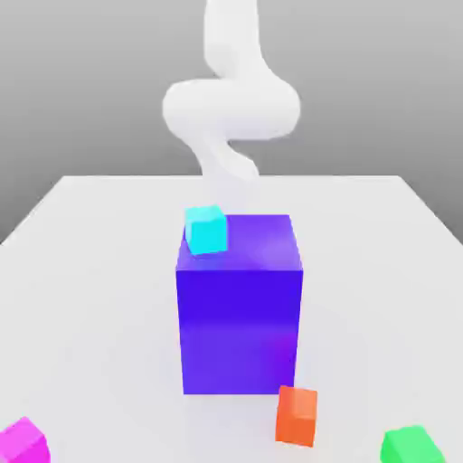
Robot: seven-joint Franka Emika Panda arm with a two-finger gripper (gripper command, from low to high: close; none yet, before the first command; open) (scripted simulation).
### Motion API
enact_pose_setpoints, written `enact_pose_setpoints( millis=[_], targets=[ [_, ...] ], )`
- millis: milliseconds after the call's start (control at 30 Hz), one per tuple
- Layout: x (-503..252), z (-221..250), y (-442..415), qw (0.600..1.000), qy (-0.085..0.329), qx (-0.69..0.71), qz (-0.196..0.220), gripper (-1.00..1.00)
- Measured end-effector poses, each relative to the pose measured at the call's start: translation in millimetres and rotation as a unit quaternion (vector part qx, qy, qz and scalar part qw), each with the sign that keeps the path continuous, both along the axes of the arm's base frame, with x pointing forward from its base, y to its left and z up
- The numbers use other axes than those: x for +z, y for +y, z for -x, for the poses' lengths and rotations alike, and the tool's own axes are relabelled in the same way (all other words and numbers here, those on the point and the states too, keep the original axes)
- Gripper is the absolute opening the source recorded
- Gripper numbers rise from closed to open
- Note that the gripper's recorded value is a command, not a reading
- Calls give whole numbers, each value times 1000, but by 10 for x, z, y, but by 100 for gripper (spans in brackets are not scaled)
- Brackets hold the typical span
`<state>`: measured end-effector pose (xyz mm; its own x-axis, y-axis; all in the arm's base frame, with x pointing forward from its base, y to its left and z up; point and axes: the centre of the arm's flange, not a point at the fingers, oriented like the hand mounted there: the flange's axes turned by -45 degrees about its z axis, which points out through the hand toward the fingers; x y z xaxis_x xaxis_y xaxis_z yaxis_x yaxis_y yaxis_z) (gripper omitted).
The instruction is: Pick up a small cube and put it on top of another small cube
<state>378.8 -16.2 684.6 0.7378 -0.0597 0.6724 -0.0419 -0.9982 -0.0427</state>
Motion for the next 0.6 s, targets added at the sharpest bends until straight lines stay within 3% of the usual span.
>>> enact_pose_setpoints(
  millis=[300, 600],
  targets=[
    [-1179, -952, -673, 990, 108, -69, -54, 0],
    [-2609, -1414, -1443, 961, 207, -155, -93, 0]
  ],
)
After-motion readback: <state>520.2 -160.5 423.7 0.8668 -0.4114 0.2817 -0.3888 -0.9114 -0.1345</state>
